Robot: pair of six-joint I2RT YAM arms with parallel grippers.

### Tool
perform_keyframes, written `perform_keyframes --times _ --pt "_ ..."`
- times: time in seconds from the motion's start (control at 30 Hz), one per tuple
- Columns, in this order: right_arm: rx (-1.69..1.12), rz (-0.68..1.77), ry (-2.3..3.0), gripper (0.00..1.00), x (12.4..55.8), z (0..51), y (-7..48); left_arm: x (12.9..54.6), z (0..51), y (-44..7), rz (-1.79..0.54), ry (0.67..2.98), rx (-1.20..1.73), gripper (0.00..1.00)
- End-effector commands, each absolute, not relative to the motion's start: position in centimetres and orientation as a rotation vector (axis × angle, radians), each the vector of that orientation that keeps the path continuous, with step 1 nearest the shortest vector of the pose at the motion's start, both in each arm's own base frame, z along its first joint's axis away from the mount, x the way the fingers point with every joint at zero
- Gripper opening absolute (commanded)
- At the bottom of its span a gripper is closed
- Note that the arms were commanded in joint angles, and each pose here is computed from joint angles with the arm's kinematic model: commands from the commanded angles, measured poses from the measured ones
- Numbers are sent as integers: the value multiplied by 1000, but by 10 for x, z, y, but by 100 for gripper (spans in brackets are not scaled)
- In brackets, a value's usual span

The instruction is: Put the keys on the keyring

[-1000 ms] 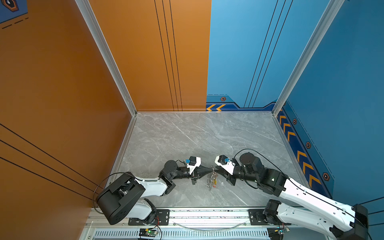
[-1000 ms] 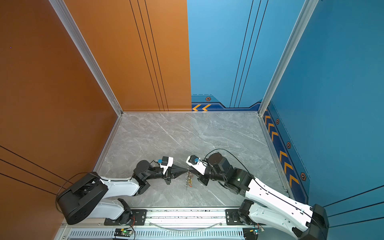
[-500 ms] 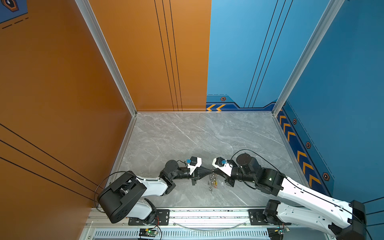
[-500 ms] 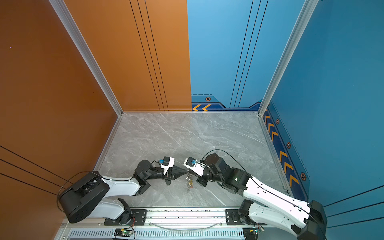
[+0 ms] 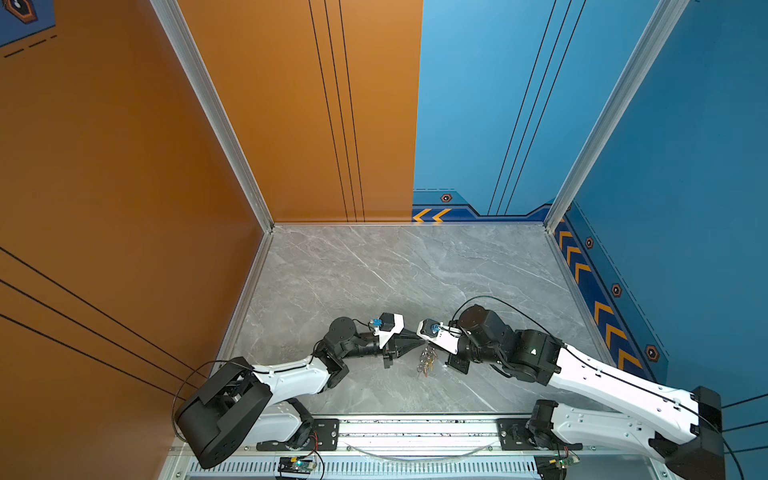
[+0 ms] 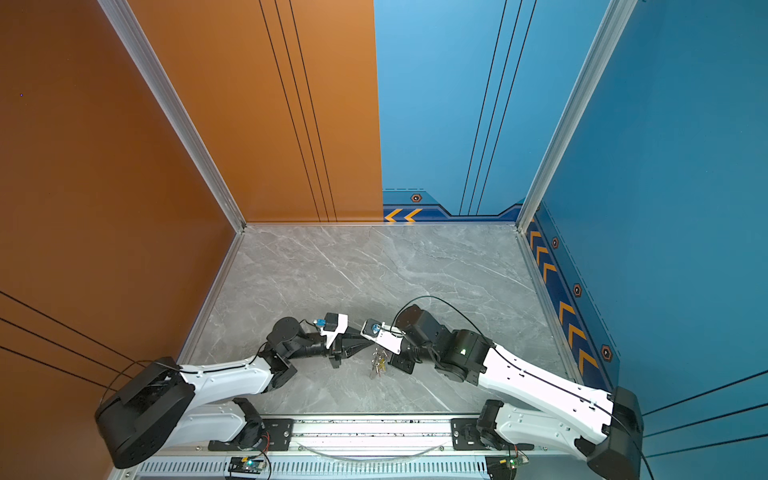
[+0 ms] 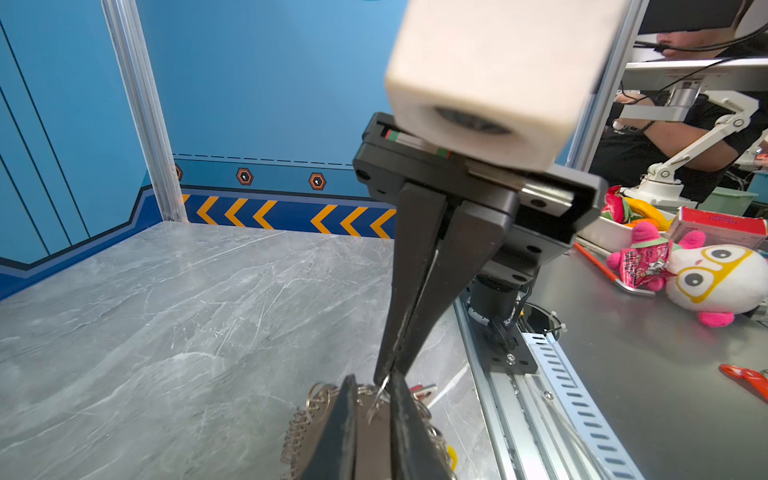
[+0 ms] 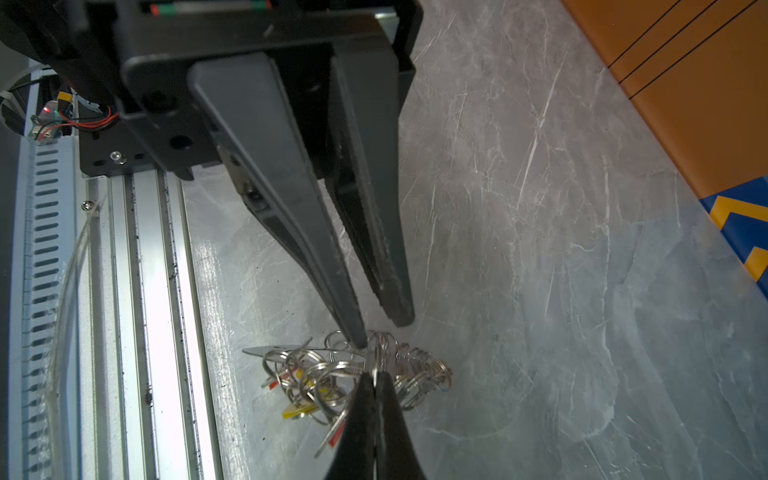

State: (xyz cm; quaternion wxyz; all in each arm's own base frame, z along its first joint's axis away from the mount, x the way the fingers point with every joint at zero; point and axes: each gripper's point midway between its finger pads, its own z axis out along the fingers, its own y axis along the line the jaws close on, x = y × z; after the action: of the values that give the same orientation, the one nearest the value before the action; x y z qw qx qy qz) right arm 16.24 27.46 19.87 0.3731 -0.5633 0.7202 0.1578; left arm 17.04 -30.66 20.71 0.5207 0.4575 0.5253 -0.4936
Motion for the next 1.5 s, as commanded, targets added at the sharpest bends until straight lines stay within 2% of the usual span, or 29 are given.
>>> perform_keyframes --times 0.0,0.57,0.8,1.1,1.2,1.27,1.37,1.47 --pt "-1467 362 1801 0 164 213 276 172 199 -311 -1159 1291 1125 16" --pt "-1505 398 1773 0 159 214 286 168 197 -315 -1187 1295 1151 17" --pt "-1507 411 1765 0 160 214 291 166 197 -317 -1205 1293 1164 13" --pt "-1506 416 1763 0 160 213 293 167 197 -317 -1207 1299 1158 0" --pt "-1503 406 1771 0 162 210 292 169 199 -317 -1202 1300 1149 0" --pt "-1490 400 1773 4 164 211 291 170 198 -317 -1199 1307 1142 0" --pt "-1437 370 1778 17 170 215 285 171 199 -317 -1192 1308 1134 0" --pt "-1338 357 1781 26 179 224 274 173 199 -316 -1174 1314 1122 0"
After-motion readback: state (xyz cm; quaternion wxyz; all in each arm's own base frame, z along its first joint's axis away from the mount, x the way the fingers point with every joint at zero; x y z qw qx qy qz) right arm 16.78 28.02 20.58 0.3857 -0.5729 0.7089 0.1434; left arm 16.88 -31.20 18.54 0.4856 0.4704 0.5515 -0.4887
